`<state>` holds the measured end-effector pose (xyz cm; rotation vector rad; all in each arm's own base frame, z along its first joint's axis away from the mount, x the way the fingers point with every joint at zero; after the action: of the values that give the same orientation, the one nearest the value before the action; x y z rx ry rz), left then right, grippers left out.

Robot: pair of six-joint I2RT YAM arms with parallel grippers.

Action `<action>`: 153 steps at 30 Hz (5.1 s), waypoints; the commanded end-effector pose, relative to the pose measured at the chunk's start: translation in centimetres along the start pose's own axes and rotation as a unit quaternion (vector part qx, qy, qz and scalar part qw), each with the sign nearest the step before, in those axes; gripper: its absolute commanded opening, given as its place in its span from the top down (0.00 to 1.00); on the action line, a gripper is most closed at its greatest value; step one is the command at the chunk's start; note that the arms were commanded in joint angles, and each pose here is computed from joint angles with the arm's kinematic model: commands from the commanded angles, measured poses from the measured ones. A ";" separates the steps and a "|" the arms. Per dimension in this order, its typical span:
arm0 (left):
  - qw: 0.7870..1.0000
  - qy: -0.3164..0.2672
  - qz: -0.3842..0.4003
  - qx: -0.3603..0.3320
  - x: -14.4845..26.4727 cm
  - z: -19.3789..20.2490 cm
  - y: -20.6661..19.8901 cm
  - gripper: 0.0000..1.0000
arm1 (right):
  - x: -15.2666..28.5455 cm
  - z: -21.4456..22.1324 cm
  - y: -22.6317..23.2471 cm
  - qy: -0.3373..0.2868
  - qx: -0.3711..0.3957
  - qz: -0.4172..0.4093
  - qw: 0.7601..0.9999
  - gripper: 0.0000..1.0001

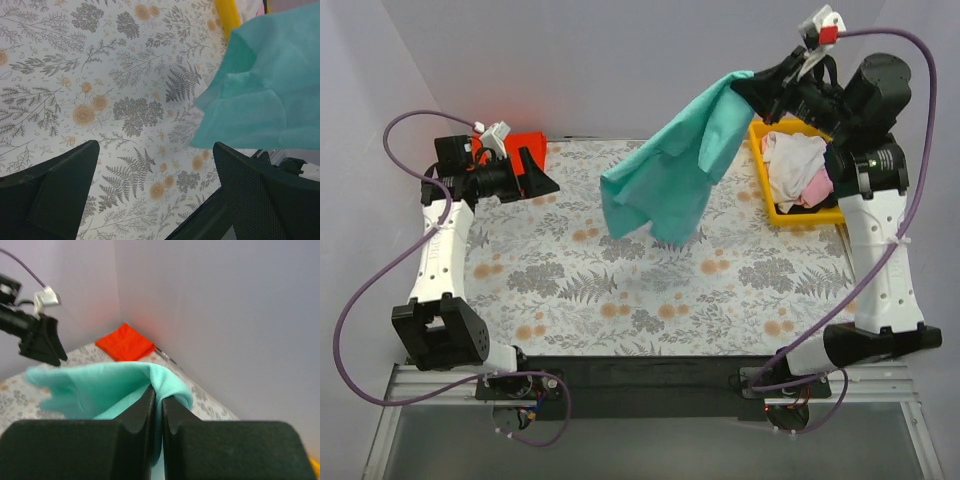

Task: Fold and stack the t-shirts
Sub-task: Move the tshirt to the center of the board, then flatten the tshirt out

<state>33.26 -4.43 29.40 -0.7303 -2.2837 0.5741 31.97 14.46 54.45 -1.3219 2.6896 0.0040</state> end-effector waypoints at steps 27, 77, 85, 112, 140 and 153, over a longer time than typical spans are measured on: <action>0.946 0.307 -0.069 -0.073 -8.3 14.7 7.3 0.45 | 4.2 39.4 6.9 0.554 -0.028 -0.073 0.829 0.48; 0.907 0.370 -0.115 -0.163 -10.6 19.4 7.3 1.00 | 8.8 37.3 -5.9 0.552 -0.088 0.138 0.818 0.99; 0.913 0.308 -0.102 -0.246 -3.9 9.7 6.2 1.00 | 15.2 38.0 -5.4 0.624 -0.044 0.124 0.770 0.99; 0.971 0.223 -0.011 -0.090 -0.4 12.2 8.4 0.41 | -3.5 34.0 15.4 0.439 -0.016 -0.247 0.864 0.63; 0.973 0.232 -0.015 0.010 0.0 12.5 10.9 0.32 | -5.7 48.7 29.3 0.581 0.130 -0.219 0.773 0.99; 0.951 0.304 -0.042 -0.026 0.2 15.1 12.2 0.34 | -7.1 34.8 24.8 0.440 0.043 -0.239 0.864 0.99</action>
<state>27.72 1.62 12.87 -0.7079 -1.7865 0.3079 19.74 38.80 13.18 -2.3769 2.7793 -1.3064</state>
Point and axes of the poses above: each gripper's point midway between its finger pads, its own x axis back along the fingers, its own y axis along the line the jaws close on, z = x × y, the point moved 5 cm from there along x, back along the fingers, and after that the axes turned 1 degree about -x, right-handed, at the moved point
